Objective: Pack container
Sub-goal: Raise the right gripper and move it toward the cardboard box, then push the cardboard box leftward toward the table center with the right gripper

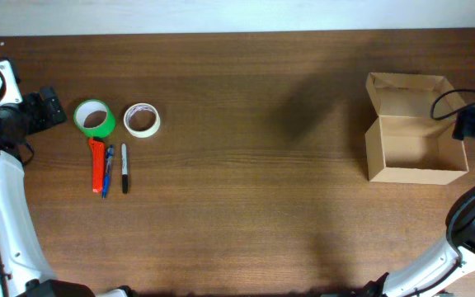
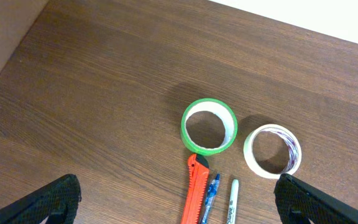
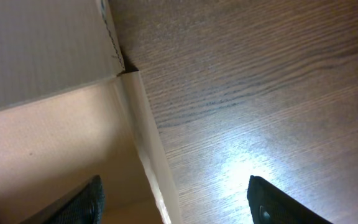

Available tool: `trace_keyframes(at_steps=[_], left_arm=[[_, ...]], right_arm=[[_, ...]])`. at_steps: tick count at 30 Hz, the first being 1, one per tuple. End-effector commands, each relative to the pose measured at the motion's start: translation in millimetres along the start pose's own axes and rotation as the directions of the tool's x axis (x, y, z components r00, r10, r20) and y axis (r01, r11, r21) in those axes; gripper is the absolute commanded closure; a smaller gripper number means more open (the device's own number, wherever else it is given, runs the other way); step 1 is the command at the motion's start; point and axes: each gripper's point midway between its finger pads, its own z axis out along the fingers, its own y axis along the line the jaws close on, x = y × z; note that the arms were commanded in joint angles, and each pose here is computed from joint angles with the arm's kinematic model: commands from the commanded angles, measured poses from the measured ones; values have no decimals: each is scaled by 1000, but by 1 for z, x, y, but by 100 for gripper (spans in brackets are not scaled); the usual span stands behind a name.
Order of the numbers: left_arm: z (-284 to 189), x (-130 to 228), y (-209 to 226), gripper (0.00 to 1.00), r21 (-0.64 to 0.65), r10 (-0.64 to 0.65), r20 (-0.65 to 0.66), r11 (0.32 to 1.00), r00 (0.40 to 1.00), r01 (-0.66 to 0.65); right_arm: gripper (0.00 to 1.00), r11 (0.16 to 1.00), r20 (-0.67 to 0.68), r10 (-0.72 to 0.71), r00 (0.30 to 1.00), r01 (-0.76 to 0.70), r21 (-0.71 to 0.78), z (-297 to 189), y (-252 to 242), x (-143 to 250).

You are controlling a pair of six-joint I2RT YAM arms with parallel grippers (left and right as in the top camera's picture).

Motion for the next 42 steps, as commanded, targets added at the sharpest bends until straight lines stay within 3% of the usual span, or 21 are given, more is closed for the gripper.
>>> trace_keyframes(at_steps=[1, 12, 13, 14, 15, 17, 20, 27, 35, 42], left_arm=[[-4, -9, -1, 1, 10, 15, 23, 1000, 1000, -16], [-4, -9, -1, 0, 10, 15, 23, 1000, 1000, -15], [-4, -9, -1, 0, 10, 15, 24, 1000, 1000, -16], [-4, -9, -1, 0, 10, 15, 24, 1000, 1000, -16], [-4, -9, -1, 0, 10, 15, 23, 1000, 1000, -16], [-4, -9, -1, 0, 9, 15, 23, 1000, 1000, -16], [-4, -9, -1, 0, 10, 15, 24, 1000, 1000, -16], [-4, -9, -1, 0, 10, 15, 23, 1000, 1000, -16], [-4, -9, -1, 0, 10, 15, 23, 1000, 1000, -16], [-4, -9, -1, 0, 10, 15, 23, 1000, 1000, -16]], right_arm=[[25, 999, -10, 35, 999, -35, 15, 3, 0, -1], [34, 998, -104, 56, 993, -55, 16, 30, 18, 27], [40, 998, -105, 56, 993, -55, 15, 31, 20, 27], [54, 998, -103, 59, 993, -58, 16, 31, 21, 26], [75, 998, -101, 60, 993, -59, 17, 31, 23, 25], [95, 998, -103, 56, 993, -54, 22, 31, 24, 25], [96, 996, -102, 86, 991, -83, 29, 30, 26, 24], [96, 990, -34, 73, 997, -76, -121, 7, 67, 5], [96, 969, 76, 28, 997, -8, -249, -95, 160, -33], [96, 945, 179, -23, 984, 80, -318, -166, 258, -34]])
